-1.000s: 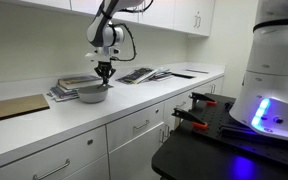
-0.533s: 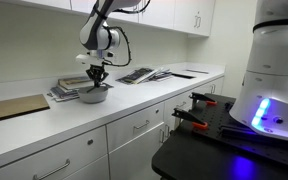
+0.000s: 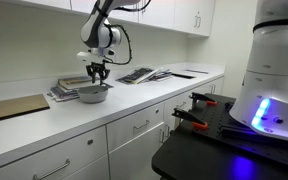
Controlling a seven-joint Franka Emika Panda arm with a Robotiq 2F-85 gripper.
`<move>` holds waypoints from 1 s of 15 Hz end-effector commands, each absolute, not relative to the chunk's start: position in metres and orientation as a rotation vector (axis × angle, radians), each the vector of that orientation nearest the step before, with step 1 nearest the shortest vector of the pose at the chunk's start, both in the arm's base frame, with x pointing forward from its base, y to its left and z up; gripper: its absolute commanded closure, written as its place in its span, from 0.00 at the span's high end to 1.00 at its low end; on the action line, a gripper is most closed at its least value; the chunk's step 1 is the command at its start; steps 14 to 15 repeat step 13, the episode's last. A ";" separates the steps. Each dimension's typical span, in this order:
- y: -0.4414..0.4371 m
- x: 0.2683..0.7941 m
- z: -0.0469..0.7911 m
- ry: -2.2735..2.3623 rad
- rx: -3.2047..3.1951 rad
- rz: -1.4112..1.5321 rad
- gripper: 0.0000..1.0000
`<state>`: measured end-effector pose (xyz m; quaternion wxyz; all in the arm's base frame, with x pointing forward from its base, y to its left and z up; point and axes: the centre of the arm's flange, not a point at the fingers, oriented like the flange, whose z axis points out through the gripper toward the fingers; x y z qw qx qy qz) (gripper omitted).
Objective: Put the pen in the bowl
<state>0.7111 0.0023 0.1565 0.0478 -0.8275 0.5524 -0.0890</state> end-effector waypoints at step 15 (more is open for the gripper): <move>-0.024 0.631 0.269 1.643 -2.464 -0.372 1.00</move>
